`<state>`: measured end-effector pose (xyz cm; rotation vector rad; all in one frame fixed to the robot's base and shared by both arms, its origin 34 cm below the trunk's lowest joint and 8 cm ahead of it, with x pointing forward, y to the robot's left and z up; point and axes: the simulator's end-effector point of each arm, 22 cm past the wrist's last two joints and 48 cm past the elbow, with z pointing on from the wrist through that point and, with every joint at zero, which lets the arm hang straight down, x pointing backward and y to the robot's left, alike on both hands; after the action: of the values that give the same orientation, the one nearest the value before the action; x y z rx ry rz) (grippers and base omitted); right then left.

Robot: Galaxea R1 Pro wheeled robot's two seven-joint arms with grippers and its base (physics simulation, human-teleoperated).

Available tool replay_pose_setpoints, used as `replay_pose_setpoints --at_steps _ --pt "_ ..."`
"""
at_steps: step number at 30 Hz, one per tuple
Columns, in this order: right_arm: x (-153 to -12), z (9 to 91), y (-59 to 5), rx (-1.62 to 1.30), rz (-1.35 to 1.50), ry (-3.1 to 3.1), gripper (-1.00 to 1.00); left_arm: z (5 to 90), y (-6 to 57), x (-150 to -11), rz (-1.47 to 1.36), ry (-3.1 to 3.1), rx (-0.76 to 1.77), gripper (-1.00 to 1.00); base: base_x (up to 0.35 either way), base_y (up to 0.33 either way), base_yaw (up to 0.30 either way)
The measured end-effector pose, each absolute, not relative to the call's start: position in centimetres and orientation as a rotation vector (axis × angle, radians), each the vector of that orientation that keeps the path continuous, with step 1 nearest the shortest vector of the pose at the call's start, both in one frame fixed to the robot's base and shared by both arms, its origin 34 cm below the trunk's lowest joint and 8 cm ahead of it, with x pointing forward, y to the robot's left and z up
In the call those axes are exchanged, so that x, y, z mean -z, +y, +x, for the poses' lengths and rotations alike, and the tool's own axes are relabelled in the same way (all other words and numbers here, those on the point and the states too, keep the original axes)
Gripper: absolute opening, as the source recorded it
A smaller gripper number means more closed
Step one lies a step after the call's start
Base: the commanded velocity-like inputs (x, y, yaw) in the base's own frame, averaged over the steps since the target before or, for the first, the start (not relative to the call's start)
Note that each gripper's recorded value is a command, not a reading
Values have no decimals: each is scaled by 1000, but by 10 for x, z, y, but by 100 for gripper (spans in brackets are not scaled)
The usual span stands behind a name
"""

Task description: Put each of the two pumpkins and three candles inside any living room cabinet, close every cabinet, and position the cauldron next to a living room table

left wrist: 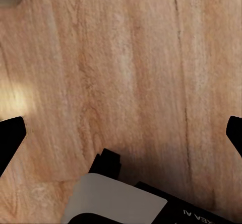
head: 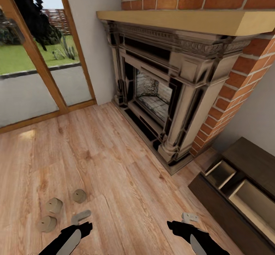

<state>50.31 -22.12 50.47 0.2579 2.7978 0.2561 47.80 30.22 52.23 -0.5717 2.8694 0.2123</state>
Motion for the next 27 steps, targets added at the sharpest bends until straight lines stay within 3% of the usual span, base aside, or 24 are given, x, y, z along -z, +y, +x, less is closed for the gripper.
replay_pose_setpoints --at_steps 27 --pt "-516 518 -218 -259 251 2742 100 487 302 -531 -572 2843 -204 100 3 50 260"
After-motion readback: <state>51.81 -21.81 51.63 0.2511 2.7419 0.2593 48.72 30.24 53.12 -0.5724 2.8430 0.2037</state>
